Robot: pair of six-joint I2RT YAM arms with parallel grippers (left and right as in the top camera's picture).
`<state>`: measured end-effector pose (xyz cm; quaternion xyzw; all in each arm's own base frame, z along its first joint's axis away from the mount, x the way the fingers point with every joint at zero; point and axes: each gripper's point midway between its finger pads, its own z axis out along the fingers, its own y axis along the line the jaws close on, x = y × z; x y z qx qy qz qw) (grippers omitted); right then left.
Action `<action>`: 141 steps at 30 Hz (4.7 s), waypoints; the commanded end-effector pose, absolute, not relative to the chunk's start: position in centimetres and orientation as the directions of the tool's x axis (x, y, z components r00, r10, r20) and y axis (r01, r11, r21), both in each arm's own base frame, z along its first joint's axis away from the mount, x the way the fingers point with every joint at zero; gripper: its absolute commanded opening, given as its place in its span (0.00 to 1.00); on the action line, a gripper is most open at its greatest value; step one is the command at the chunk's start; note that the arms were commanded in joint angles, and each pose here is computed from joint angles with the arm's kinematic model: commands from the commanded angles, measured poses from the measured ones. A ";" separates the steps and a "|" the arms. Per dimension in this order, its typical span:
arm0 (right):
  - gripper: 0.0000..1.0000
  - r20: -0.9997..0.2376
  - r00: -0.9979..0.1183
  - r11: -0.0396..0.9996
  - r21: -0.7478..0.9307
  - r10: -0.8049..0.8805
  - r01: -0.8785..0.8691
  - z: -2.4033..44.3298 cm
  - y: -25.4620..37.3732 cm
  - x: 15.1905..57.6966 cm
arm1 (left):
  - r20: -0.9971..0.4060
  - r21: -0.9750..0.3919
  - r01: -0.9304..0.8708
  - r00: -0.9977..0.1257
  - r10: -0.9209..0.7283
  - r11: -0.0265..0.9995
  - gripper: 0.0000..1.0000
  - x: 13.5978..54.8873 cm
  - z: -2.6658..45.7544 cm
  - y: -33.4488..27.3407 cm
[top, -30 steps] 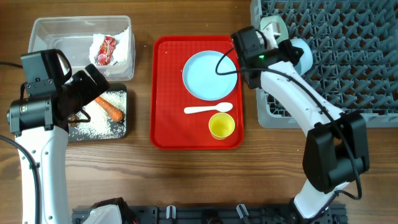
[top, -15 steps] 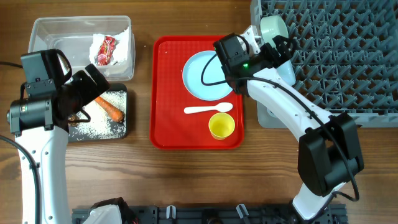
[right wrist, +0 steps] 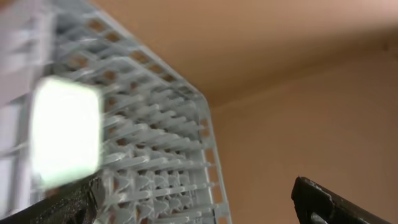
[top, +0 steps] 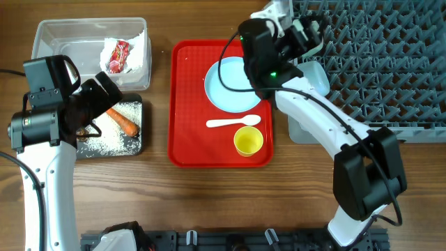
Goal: Sort waste into correct bins and load items into the dishwasher rack
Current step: 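Grasp the edge of the blue plate with the right gripper, then lift the blue plate into the rack and stand it upright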
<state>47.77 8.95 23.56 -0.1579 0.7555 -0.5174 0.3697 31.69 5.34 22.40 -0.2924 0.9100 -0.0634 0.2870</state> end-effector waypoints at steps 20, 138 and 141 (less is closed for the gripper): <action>1.00 -0.482 -0.847 0.924 0.171 -0.223 -0.341 13.4 21.9 39.4 | -0.484 -0.298 -0.494 -0.660 -0.575 0.817 1.00 31.9 22.7 5.2; 0.86 -0.551 -0.789 0.533 -0.769 -0.274 0.352 21.9 -13.0 52.8 | -0.484 -0.299 -0.494 -0.659 -0.576 0.817 1.00 31.9 22.7 5.2; 1.00 -0.641 -0.742 0.536 -0.704 -0.196 0.466 22.3 -13.2 52.4 | -0.484 -0.299 -0.494 -0.659 -0.576 0.817 1.00 31.9 22.7 5.2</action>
